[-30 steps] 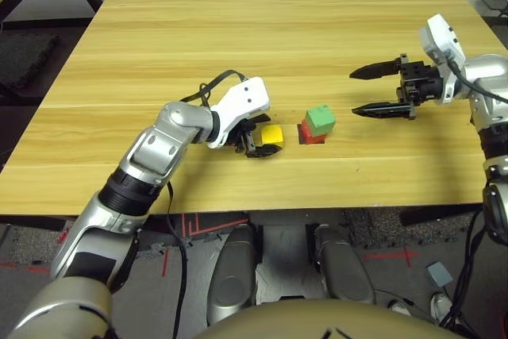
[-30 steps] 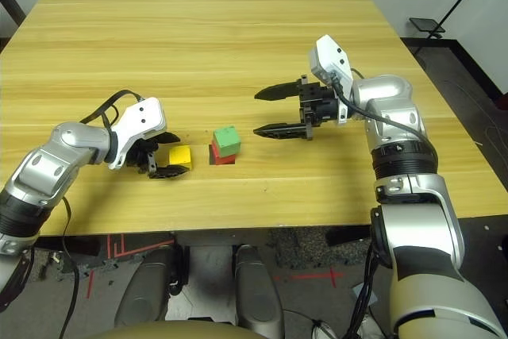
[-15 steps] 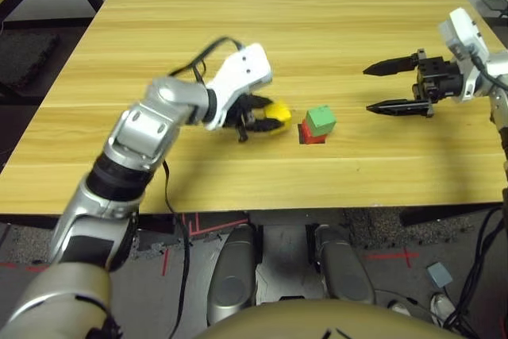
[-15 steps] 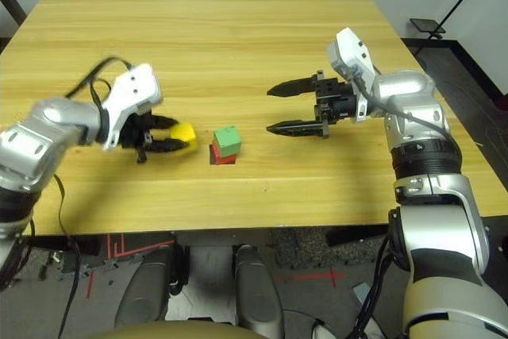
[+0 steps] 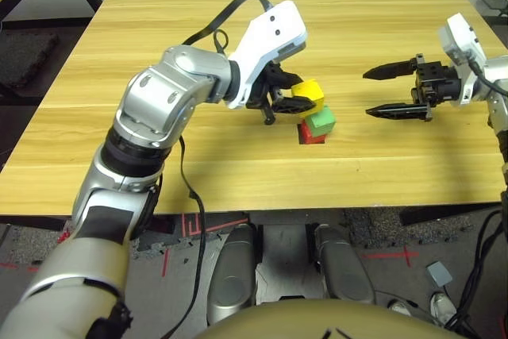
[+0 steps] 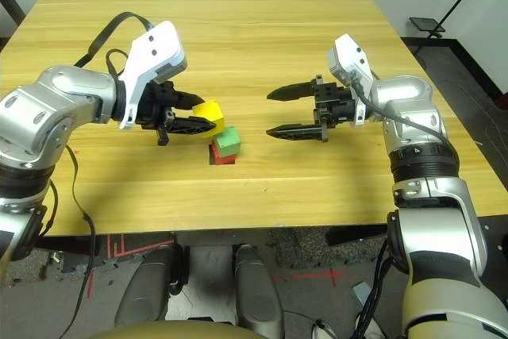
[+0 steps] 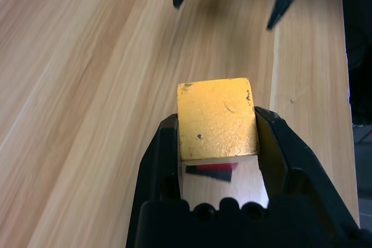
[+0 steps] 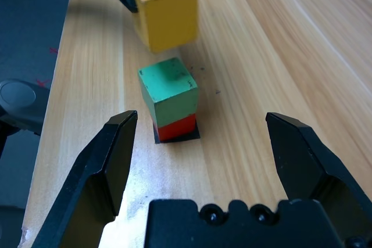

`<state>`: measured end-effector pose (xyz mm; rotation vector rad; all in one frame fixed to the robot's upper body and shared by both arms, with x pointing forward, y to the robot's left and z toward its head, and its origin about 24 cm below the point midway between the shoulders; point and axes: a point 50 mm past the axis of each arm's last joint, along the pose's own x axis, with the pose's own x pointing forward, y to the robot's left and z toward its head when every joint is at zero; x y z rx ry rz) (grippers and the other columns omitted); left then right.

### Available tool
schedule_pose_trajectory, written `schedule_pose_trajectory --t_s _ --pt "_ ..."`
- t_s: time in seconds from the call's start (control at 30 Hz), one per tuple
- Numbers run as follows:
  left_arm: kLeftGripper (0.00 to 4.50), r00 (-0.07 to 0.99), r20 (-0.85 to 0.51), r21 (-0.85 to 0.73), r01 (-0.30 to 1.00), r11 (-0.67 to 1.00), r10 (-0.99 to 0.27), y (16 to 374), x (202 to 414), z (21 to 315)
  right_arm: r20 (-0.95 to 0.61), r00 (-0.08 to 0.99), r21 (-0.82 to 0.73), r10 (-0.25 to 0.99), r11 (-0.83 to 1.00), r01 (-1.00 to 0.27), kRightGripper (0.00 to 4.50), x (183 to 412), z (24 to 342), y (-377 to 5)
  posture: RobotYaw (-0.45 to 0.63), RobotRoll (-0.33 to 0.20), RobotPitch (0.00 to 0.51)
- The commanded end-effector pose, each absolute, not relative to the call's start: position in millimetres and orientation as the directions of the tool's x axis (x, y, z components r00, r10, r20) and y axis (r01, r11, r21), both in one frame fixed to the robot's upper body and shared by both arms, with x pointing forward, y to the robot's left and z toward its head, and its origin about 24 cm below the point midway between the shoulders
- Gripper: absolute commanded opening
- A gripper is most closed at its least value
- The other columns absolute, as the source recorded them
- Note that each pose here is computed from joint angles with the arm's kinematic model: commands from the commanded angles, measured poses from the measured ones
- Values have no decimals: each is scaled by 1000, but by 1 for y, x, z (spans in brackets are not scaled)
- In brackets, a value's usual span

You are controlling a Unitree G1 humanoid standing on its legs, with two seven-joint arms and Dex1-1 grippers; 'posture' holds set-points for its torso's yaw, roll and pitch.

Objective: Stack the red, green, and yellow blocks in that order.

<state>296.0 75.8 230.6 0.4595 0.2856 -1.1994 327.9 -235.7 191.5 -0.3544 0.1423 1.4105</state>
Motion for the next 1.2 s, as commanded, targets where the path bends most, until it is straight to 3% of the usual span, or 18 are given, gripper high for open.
schedule_pose_trajectory --t_s 0.03,1.13,1.17,1.2 --pt "1900 339 -455 201 940 276 -824 68 299 229 -291 160 -161 943 117 -980 4500 325 192 -237 146 60 140" --pt "1900 312 -523 211 949 234 -793 55 299 200 -266 188 -141 945 155 -978 4500 320 185 -239 118 71 171" --pt "2619 305 -523 206 951 229 -796 54 298 200 -267 190 -140 945 157 -978 4500 320 185 -240 117 70 171" --pt "2814 299 -516 198 953 227 -803 53 298 200 -268 192 -139 944 159 -977 4500 320 185 -241 117 68 172"
